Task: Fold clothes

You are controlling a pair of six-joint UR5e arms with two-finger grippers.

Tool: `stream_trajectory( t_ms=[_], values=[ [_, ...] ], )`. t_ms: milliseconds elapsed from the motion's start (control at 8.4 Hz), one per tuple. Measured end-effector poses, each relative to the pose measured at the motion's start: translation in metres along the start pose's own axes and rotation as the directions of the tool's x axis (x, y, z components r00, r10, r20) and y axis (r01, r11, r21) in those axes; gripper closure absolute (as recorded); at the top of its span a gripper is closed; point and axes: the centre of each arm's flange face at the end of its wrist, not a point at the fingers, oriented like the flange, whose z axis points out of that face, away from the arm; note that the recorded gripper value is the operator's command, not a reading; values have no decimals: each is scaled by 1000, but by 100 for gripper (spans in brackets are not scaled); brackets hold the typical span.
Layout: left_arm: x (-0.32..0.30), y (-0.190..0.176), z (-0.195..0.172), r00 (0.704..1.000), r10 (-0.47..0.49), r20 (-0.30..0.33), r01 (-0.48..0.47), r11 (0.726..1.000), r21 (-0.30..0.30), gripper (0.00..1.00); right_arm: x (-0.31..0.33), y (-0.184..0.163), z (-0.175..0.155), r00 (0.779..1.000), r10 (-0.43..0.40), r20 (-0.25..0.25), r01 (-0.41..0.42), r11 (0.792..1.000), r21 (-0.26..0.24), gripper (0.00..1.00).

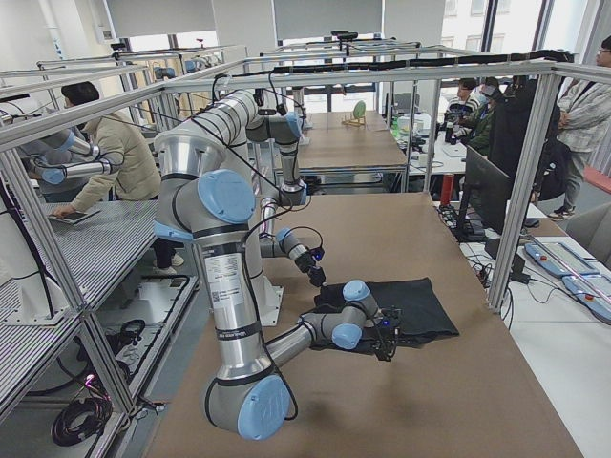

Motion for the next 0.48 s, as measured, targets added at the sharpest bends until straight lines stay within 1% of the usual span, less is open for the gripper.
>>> stream_trajectory(
  t_ms=[476],
  values=[
    [-6,-1,3,1000,12,10,-12,1000,5,100,2,3,5,997,-74,-9,74,997,-3,5]
  ],
)
